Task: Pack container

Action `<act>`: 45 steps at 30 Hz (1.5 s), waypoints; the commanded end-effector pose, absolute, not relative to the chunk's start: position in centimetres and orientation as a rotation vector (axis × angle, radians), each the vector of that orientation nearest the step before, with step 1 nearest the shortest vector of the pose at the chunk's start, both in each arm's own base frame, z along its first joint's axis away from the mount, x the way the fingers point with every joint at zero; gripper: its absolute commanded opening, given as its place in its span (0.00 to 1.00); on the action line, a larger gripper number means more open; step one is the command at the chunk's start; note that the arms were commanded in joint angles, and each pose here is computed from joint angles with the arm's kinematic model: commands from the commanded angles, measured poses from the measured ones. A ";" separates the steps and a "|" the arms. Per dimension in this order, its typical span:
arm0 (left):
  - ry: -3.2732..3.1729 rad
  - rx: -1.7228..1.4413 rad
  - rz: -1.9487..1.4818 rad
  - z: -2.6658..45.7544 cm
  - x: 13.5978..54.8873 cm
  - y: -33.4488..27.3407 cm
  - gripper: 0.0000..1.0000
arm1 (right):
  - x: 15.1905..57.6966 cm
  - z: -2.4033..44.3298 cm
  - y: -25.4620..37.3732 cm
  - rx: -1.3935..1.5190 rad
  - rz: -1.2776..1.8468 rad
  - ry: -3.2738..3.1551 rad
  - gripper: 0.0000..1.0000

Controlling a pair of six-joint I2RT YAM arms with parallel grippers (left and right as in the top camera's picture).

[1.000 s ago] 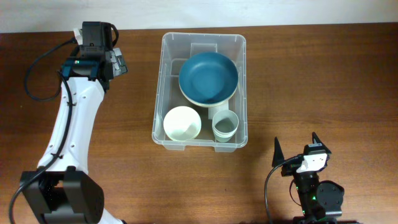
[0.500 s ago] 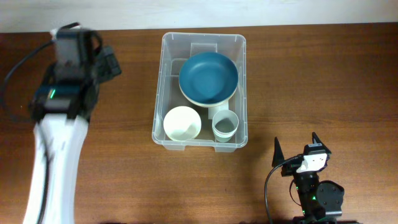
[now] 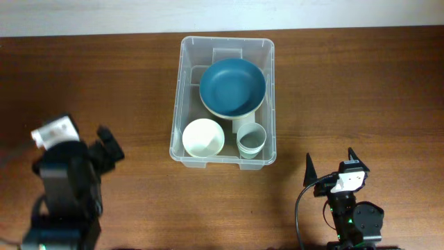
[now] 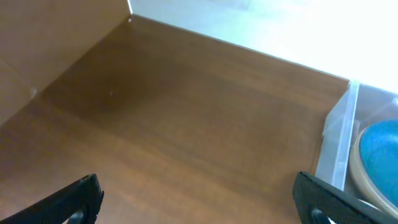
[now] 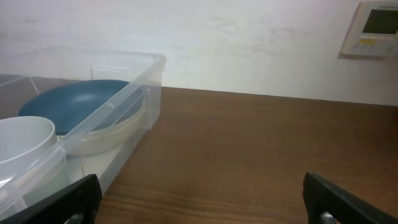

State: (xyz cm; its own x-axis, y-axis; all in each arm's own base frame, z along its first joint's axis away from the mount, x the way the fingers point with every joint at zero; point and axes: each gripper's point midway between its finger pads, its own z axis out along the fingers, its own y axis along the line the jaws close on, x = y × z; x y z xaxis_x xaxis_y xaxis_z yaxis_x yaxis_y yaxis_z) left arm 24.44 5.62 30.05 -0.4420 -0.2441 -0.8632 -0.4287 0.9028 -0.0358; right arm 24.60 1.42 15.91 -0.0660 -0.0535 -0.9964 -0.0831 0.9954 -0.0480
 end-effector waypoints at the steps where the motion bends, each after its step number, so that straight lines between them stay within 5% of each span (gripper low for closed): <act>1: 2.024 -0.463 0.179 27.9 23.0 4.8 1.00 | 24.6 15.8 1.4 -0.102 0.024 1.637 0.99; 17: 1.663 -0.442 0.024 18.2 25.0 3.8 1.00 | 24.6 15.8 1.4 -0.102 0.024 1.637 0.99; 45: 1.626 -0.184 0.135 16.0 24.3 3.0 1.00 | 24.6 15.8 1.4 -0.102 0.024 1.637 0.99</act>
State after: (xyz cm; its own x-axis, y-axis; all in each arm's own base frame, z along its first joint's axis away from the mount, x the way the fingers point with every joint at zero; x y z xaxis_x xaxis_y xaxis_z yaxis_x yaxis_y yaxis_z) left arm 24.31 3.17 16.03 -0.0433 -0.1373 -0.9896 -0.2289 0.9655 -0.1240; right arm 24.60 1.42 15.91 -0.0660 -0.0531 -0.9964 -0.0831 0.9954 -0.0476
